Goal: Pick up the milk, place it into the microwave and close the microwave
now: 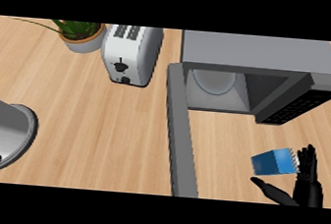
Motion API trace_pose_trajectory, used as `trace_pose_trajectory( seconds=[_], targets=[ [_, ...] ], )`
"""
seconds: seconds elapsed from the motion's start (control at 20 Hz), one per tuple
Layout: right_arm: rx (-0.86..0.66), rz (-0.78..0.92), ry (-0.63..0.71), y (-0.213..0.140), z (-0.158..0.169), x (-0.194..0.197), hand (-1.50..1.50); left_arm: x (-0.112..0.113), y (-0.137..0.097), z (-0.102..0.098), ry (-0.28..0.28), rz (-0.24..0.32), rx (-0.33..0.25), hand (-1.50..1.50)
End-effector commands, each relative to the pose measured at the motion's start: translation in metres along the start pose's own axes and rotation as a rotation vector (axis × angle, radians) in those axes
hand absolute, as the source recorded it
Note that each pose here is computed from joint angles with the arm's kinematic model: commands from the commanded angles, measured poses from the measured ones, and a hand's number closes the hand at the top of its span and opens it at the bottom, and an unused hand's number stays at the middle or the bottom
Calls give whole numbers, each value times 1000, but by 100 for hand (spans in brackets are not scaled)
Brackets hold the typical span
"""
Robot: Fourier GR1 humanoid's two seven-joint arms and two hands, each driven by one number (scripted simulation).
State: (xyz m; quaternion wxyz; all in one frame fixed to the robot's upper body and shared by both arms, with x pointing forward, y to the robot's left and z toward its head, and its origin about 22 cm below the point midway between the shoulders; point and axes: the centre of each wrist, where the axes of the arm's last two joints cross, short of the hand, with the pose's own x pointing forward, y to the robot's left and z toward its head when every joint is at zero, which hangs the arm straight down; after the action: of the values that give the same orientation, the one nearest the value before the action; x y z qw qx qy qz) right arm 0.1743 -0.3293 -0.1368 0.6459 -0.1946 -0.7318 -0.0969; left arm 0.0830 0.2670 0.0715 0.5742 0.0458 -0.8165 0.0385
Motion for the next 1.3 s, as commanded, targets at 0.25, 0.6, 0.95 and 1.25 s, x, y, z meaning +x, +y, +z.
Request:
trace_pose_trajectory(
  seconds=[0.25,0.6,0.95,1.25],
  targets=[
    [-35,-45,-63,-1,-26,-12,-150,2,15,15,4,6,2,-150],
    [-14,-232,-75,22,-11,-23,150,-3,-3,-3,-5,7,-9,-150],
    [-13,-361,-131,22,-8,-17,150,-8,11,10,10,14,-9,-150],
    [261,-414,-108,34,-56,6,150,7,-5,5,-2,4,-5,-150]
  ],
)
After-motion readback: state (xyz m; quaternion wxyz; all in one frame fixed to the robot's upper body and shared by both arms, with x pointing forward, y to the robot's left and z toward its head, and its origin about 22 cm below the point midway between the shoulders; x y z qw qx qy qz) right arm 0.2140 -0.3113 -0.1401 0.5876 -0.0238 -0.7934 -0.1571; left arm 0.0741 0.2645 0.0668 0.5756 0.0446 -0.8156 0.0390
